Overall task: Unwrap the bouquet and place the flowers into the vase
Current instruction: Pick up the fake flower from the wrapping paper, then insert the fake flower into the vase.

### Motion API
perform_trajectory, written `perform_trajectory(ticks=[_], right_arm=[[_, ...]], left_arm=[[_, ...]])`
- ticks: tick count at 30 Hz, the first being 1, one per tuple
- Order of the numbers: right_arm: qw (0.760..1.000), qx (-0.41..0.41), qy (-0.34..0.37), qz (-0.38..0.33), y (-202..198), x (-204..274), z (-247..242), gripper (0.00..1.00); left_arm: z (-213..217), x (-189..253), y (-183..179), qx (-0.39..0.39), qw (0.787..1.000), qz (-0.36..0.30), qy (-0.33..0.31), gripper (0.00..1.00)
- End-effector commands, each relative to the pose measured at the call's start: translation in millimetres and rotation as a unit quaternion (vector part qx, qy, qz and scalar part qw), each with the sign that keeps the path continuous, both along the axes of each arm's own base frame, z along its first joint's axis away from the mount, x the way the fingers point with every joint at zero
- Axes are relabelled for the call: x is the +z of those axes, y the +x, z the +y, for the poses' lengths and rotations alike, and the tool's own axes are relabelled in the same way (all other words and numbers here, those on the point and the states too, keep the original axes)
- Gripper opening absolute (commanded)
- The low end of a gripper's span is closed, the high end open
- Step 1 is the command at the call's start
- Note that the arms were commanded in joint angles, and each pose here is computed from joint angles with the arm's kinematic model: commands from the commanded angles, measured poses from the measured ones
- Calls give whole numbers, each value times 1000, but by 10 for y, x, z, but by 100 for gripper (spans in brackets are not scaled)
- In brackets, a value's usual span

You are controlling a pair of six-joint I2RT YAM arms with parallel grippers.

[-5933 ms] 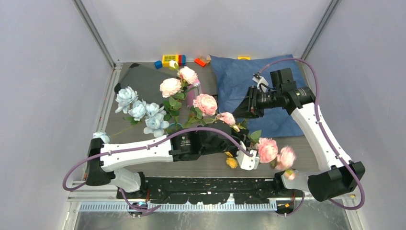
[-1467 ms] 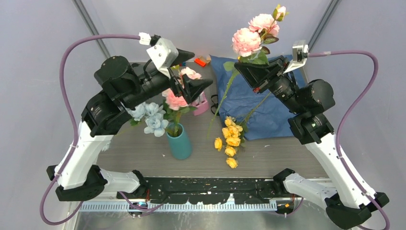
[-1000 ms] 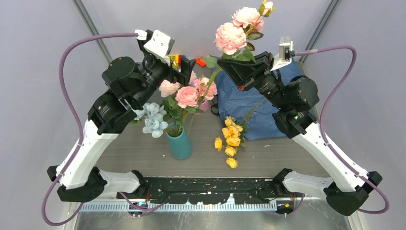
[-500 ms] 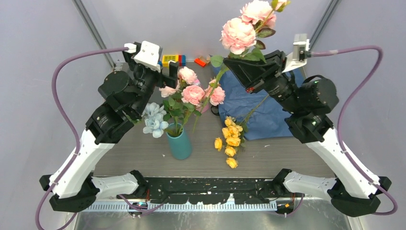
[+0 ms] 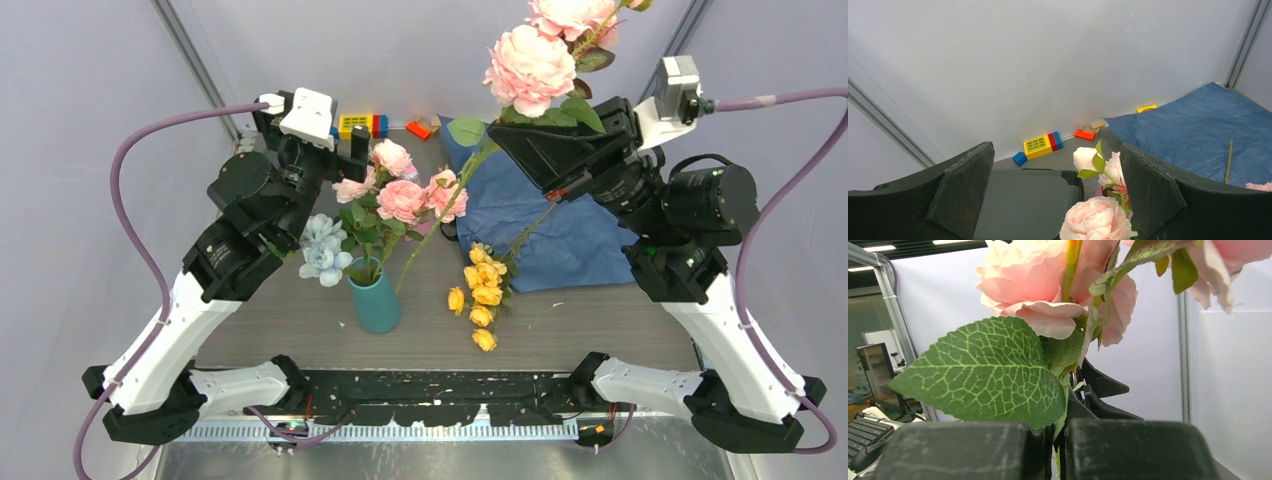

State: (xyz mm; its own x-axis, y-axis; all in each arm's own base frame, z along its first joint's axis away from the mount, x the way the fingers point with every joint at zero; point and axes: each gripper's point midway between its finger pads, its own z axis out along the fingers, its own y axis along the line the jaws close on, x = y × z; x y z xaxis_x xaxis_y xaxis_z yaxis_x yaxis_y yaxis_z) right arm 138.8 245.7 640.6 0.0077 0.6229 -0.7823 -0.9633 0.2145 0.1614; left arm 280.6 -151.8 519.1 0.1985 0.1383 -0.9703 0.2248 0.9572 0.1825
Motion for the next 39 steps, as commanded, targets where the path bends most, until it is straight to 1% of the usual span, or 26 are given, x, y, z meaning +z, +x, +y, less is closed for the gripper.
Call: perform_trajectory(ticks=[1,9,17,26,32,39], right_arm=[[999,28,15,-18,28,97,148,0],[998,42,24,-26,139,139,345,0],[999,23,1,-38,348,-38,603,0],[999,7,3,-51,440,-1,688,0],[998,10,-28,-47,577,-188,898,0],[997,6,-62,-37,676,-473,1031,0]], left_arm=[[87,152,-17,13,999,-24,-28,100],[83,103,6,17,999,-20,-19,100],[76,55,15,17,1000,-18,-19,100],[131,44,-9,24,999,-21,-19,100],[165,18,-2,33,999,-21,-15,100],[236,19,-4,47,998,-25,-14,100]])
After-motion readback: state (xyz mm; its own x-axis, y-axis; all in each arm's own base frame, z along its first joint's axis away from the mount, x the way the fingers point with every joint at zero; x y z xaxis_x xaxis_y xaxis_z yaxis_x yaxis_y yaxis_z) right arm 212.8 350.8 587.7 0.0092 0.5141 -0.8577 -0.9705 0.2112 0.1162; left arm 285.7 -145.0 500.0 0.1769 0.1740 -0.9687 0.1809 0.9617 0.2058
